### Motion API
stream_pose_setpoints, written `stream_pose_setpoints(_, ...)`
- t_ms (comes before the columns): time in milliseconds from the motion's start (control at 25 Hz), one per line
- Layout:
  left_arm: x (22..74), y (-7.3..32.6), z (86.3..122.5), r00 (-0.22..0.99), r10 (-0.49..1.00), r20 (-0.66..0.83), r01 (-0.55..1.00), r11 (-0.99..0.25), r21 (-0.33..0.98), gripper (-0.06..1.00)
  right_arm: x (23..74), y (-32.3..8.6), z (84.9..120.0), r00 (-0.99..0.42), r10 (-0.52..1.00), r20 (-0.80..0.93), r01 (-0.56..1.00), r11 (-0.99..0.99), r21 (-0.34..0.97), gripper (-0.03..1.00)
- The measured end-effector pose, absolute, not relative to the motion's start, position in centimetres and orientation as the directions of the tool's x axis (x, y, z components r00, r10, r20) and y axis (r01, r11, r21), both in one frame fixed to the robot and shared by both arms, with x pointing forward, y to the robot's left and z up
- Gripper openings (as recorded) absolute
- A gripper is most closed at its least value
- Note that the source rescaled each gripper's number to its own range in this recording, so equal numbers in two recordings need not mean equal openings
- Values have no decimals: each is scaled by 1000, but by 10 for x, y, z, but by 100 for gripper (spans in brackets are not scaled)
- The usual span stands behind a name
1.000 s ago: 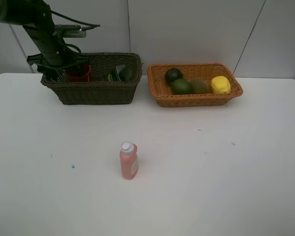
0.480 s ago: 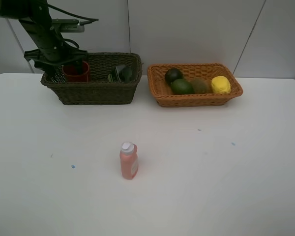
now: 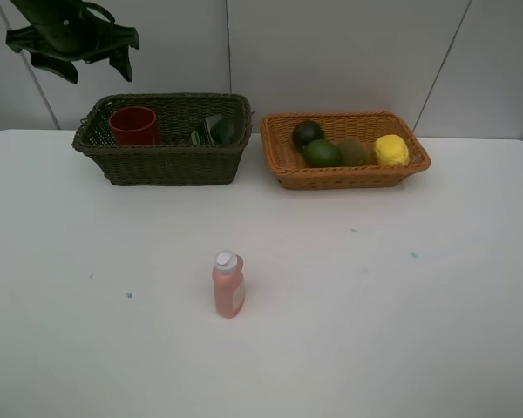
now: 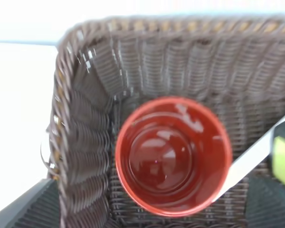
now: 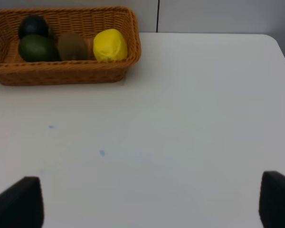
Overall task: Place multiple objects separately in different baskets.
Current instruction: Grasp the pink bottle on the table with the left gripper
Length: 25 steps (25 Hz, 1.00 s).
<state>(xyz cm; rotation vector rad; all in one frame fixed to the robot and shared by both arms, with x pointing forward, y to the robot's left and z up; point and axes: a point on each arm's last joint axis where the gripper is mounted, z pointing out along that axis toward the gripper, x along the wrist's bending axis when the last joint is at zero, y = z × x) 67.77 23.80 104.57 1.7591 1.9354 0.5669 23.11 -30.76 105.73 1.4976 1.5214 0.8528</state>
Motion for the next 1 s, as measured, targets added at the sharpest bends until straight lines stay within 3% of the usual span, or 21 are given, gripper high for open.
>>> stream_pose_setpoints(480, 604, 198, 1144, 57, 998, -35, 751, -19, 660, 100, 231, -308, 1057, 41, 995, -92, 441, 64, 895, 99)
stream_pose_setpoints(1000, 534, 121, 1150, 246, 969, 2, 844, -215, 492, 100, 231, -308, 1057, 41, 995, -92, 441, 64, 895, 99)
